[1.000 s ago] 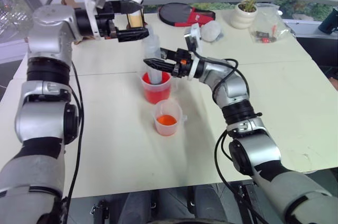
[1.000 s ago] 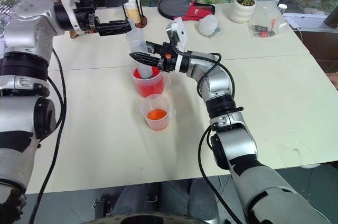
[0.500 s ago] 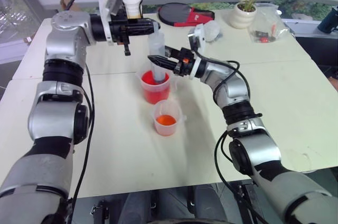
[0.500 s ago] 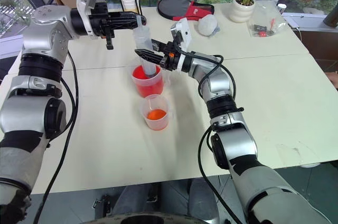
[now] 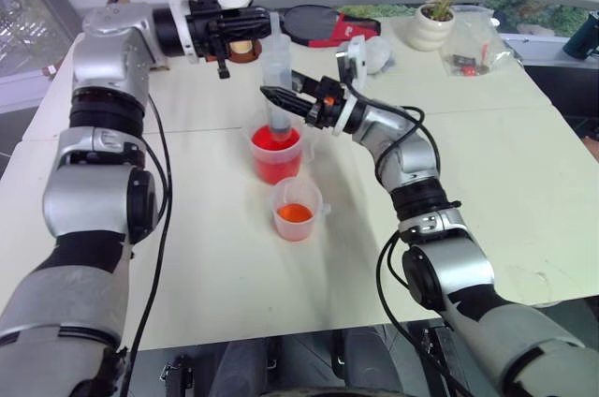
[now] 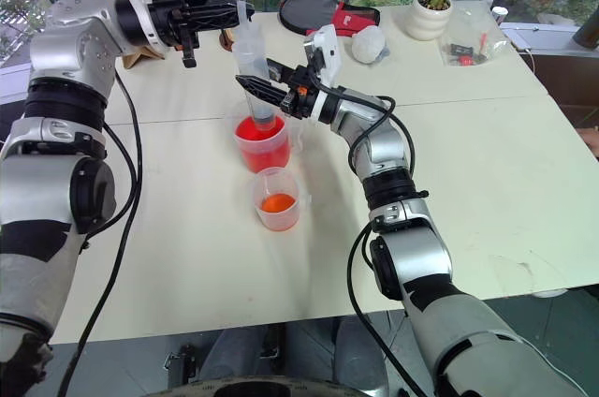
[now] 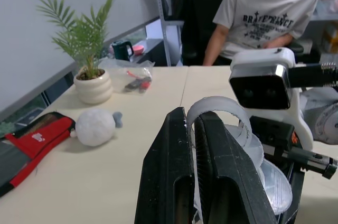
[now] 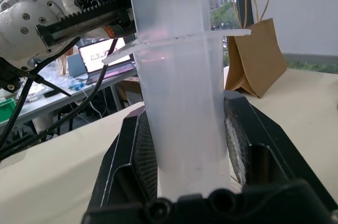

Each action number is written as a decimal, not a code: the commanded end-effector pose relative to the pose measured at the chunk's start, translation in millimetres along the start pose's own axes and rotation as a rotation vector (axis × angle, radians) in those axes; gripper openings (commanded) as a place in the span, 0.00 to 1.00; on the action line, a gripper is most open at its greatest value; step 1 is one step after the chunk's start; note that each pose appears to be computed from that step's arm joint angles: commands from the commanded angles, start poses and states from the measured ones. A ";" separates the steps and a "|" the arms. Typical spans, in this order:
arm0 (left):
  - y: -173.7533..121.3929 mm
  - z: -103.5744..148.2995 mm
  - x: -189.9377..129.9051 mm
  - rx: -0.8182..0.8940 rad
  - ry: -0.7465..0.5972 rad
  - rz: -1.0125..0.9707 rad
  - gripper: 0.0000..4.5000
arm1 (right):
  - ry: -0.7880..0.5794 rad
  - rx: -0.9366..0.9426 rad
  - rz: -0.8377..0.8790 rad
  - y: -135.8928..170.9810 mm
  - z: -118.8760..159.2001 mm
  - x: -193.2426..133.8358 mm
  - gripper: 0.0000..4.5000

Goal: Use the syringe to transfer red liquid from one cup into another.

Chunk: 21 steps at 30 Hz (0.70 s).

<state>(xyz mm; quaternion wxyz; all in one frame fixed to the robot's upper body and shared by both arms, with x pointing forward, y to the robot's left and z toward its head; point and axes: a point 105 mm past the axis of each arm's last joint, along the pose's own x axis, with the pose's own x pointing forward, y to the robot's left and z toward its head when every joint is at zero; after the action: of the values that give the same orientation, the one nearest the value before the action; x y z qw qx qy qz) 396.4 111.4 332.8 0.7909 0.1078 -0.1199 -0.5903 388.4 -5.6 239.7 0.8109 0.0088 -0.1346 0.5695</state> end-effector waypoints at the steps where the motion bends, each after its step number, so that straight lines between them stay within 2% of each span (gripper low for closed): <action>1: 8.1 60.5 -10.9 0.121 -0.152 0.060 0.08 | 0.045 -0.008 0.112 23.7 -12.1 12.9 0.32; 3: 6.0 52.8 -12.6 0.117 -0.113 0.044 0.23 | 0.034 -0.014 0.103 21.2 -6.9 12.5 0.32; 8: 3.8 23.6 -32.1 0.070 0.023 0.045 0.79 | -0.023 -0.033 0.076 13.3 20.3 10.2 0.32; 12: -0.3 3.1 -66.3 -0.017 0.096 0.070 0.79 | -0.073 -0.036 0.059 9.4 43.3 6.6 0.32; 15: -17.6 -10.8 -92.1 -0.108 0.156 0.035 0.79 | -0.092 -0.032 0.053 7.9 54.4 4.7 0.32; 18: -29.3 -19.3 -102.8 -0.136 0.189 0.048 0.79 | -0.092 -0.031 0.054 7.7 57.4 3.7 0.32; 21: -31.5 -18.5 -106.0 -0.145 0.161 0.103 0.79 | -0.089 -0.028 0.057 7.3 57.8 2.8 0.32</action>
<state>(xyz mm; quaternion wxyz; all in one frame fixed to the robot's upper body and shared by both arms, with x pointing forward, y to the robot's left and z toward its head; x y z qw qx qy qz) 352.1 203.2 275.3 0.8281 0.0825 0.0263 -0.5539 378.1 -11.5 272.6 0.8004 0.0240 -0.1429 0.5816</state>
